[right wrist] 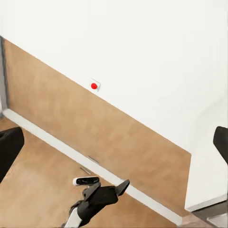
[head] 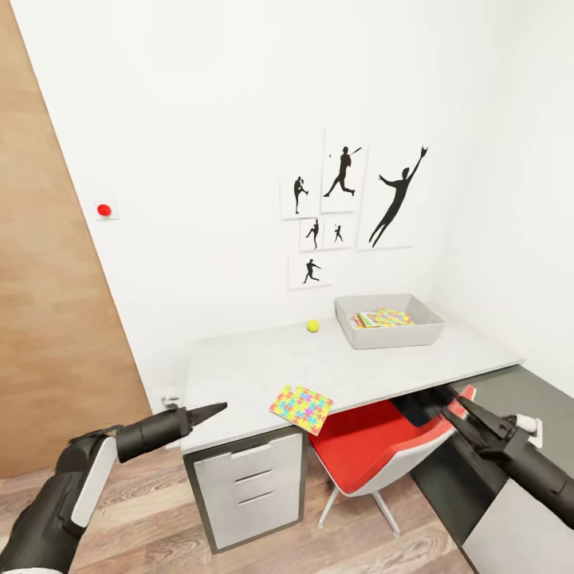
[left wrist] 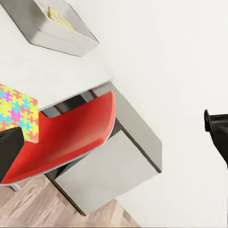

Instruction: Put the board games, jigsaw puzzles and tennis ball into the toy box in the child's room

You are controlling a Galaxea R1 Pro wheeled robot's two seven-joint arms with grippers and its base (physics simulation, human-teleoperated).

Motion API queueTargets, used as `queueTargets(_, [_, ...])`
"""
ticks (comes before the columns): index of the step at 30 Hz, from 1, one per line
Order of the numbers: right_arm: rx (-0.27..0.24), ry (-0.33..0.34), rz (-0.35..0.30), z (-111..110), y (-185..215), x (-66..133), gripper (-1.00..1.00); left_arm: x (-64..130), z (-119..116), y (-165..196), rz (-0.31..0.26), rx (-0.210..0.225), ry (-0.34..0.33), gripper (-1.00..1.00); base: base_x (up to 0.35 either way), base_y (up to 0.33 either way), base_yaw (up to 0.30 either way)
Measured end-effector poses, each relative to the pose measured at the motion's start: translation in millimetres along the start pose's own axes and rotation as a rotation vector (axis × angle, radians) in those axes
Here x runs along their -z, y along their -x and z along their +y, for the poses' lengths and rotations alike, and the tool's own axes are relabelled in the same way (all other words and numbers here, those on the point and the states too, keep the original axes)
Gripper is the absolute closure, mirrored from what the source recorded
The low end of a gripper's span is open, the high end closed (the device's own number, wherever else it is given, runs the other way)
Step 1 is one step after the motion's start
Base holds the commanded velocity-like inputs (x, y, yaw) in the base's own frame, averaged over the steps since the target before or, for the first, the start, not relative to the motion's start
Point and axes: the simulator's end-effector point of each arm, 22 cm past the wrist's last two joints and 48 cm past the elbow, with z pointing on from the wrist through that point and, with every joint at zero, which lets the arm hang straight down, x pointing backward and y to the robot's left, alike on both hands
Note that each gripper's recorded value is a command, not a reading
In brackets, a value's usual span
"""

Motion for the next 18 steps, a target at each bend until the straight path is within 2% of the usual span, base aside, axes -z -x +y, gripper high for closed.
queueTargets(2, [0.005,0.03,-0.014,6.3,5.2,7.9,-1.0,-22.4,3.6,-20.1,0.03,0.045,0.012,-1.0,0.0,-0.004,0.0])
queueTargets(4, [0.003,0.041,-0.023,7.3,7.8,12.8,-1.0,-43.2,13.5,-46.8,0.063,0.111,0.041,-1.0,0.0,-0.002,0.0])
queueTargets(7, [-0.007,0.042,-0.033,4.0,9.3,17.5,-1.0,-78.1,21.6,-93.2,0.111,0.232,0.077,-1.0,0.0,0.0,0.0])
queueTargets(9, [-0.019,0.032,-0.039,-1.8,9.8,20.8,-1.0,-104.8,13.9,-121.4,0.137,0.302,0.079,-1.0,0.0,0.0,0.0])
queueTargets(13, [-0.037,0.019,-0.048,-9.8,10.1,24.7,-1.0,-124.6,10.5,-141.0,0.153,0.341,0.103,-1.0,0.0,0.0,0.0])
queueTargets(18, [-0.042,0.013,-0.052,-12.9,10.0,25.9,-1.0,-126.2,21.1,-146.8,0.154,0.353,0.156,-1.0,0.0,0.0,0.0])
